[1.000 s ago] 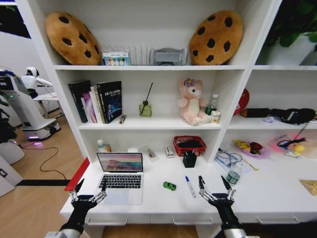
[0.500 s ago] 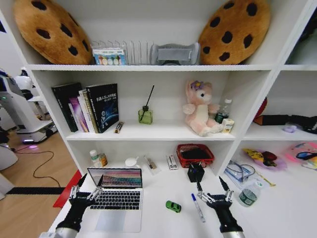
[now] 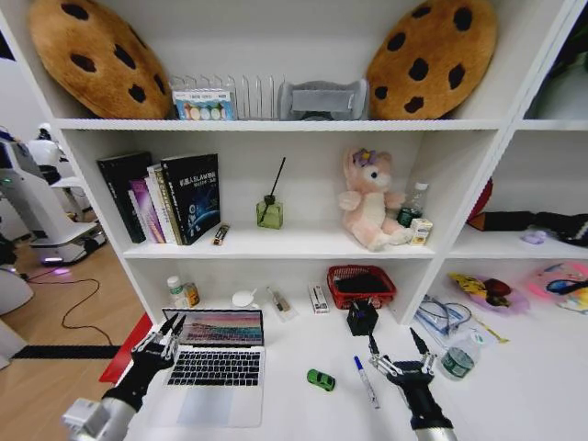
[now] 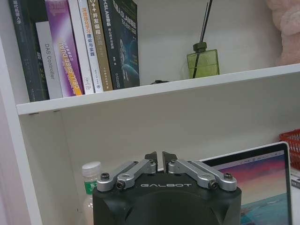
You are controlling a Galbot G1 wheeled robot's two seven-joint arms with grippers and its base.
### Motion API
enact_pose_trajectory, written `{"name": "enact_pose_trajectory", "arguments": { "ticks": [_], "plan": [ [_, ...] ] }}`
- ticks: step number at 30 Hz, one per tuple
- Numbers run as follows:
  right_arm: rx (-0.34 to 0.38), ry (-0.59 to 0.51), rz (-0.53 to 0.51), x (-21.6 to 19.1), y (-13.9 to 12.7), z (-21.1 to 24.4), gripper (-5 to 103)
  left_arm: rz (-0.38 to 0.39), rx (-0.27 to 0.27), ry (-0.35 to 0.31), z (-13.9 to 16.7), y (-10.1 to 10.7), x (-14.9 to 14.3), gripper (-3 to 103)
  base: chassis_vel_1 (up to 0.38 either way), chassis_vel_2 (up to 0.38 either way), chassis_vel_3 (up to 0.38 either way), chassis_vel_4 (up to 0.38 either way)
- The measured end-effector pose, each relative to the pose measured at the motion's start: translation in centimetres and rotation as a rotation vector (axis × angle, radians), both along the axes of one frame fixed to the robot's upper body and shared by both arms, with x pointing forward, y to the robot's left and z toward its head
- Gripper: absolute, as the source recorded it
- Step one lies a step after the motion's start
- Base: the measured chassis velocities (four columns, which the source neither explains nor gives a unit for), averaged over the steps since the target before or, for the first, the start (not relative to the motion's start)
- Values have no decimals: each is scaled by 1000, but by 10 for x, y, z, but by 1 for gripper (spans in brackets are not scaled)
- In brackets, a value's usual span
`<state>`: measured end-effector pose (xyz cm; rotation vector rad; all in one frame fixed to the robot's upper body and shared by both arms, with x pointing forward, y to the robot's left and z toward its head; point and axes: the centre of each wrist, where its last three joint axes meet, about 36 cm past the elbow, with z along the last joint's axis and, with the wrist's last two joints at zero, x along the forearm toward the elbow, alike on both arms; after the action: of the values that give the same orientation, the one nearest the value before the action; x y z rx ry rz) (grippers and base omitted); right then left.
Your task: Organize the objects on the table.
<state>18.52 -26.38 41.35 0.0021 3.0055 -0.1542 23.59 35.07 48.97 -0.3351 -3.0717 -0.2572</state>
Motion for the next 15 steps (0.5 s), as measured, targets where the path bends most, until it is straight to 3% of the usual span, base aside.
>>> {"name": "enact_pose_trajectory", "arguments": {
  "ticks": [1,3,4,6,7,8,9,10,12,13,15],
  "plan": [
    [-2,0,1,0,0,0,100,-8,26,-7,4,9,8,5,0,0,0,0],
    [-3,2,1,1,-1,0,100,-39,132,-45,18,38,32,0,0,0,0,0],
    [-3,2,1,1,-1,0,100,-39,132,-45,18,38,32,0,0,0,0,0],
    [-2,7,-11,-1,-2,-3,100,-112,296,-120,46,78,77,0,0,0,0,0],
    [-2,7,-11,-1,-2,-3,100,-112,296,-120,46,78,77,0,0,0,0,0],
    [-1,8,-20,-3,-3,-6,100,-153,374,-156,64,96,102,0,0,0,0,0],
    [-2,6,-24,-3,-4,-9,100,-186,418,-169,74,105,117,0,0,0,0,0],
    [-2,6,-24,-3,-4,-9,100,-186,418,-169,74,105,117,0,0,0,0,0],
    [-7,8,-33,-5,-7,-13,100,-291,520,-159,98,120,144,0,0,0,0,0],
    [-7,8,-33,-5,-7,-13,100,-291,520,-159,98,120,144,0,0,0,0,0],
    [-6,11,-41,-5,-8,-15,100,-400,583,-120,112,125,157,0,0,0,0,0]
  ]
}}
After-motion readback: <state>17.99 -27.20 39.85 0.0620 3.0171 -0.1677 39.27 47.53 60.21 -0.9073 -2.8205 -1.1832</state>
